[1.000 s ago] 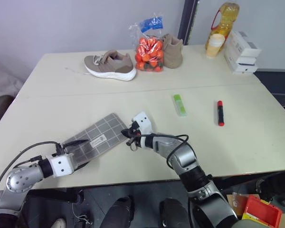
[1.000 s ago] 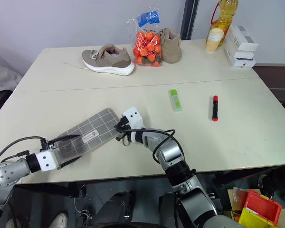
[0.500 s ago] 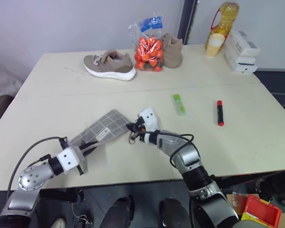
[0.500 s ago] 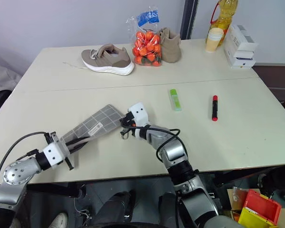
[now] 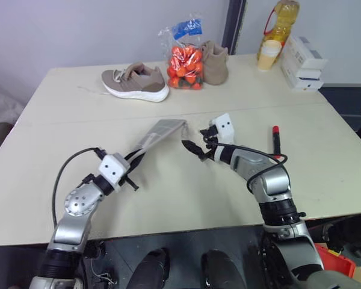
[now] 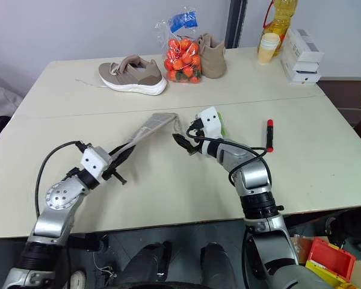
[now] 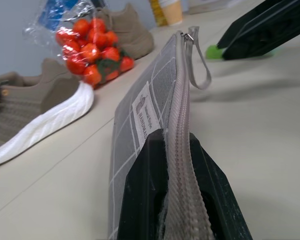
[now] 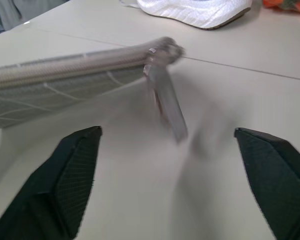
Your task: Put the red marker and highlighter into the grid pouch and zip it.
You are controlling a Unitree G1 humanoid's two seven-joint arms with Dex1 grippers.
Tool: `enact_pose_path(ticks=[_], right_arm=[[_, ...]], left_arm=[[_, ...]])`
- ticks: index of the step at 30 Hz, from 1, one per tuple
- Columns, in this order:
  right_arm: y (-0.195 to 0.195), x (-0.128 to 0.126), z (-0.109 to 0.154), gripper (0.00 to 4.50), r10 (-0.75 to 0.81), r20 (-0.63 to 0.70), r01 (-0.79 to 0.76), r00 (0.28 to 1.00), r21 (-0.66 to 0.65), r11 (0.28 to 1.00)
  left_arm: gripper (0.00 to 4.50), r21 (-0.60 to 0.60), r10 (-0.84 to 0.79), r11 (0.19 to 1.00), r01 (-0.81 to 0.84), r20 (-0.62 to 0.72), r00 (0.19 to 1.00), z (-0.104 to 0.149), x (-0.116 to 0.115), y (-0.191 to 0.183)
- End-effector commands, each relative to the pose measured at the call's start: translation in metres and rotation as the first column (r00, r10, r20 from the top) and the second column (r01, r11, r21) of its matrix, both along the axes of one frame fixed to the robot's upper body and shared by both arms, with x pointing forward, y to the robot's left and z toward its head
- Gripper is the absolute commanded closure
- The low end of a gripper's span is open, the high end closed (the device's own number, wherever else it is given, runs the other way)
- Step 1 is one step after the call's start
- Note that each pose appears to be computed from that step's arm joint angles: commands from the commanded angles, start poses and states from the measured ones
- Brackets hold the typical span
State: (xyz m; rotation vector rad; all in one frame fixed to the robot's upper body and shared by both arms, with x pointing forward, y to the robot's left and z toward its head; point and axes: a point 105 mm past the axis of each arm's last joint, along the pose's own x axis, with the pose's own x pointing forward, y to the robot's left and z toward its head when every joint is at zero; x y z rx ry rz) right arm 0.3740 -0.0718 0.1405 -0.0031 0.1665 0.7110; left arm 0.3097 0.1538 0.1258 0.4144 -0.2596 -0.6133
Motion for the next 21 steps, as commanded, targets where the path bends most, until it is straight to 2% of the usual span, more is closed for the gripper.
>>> enact_pose_path(ticks=[1, 7, 10, 16, 17, 21], right_arm=[[0.007, 0.000, 0.023, 0.03, 0.007, 0.087, -0.008, 0.996, 0.006, 1.000], [0.010, 0.007, 0.020, 0.03, -0.024, 0.084, 0.026, 0.996, -0.015, 1.000], [0.010, 0.010, 0.021, 0.82, -0.039, 0.095, 0.040, 0.995, -0.015, 0.999], [0.015, 0.006, 0.021, 4.06, -0.017, 0.103, 0.018, 0.995, -0.010, 1.000], [0.016, 0.005, 0.021, 4.42, -0.010, 0.103, 0.012, 0.995, -0.017, 1.000], [0.025, -0.003, 0.019, 4.42, 0.054, 0.123, -0.045, 0.991, -0.074, 0.996]], left_arm=[[4.50, 0.004, -0.020, 1.000, 0.020, 0.028, 0.999, 0.007, -0.001, -0.004], [4.50, 0.010, -0.053, 0.999, 0.053, 0.017, 0.998, 0.003, -0.004, -0.007], [4.50, 0.011, -0.055, 0.998, 0.055, 0.016, 0.998, 0.002, -0.004, -0.008], [4.50, 0.013, -0.058, 0.998, 0.058, 0.015, 0.998, 0.001, -0.005, -0.009], [4.50, 0.011, -0.057, 0.998, 0.056, 0.017, 0.998, 0.001, -0.004, -0.009], [4.50, 0.004, -0.047, 0.999, 0.047, 0.018, 0.999, 0.001, -0.002, -0.012]])
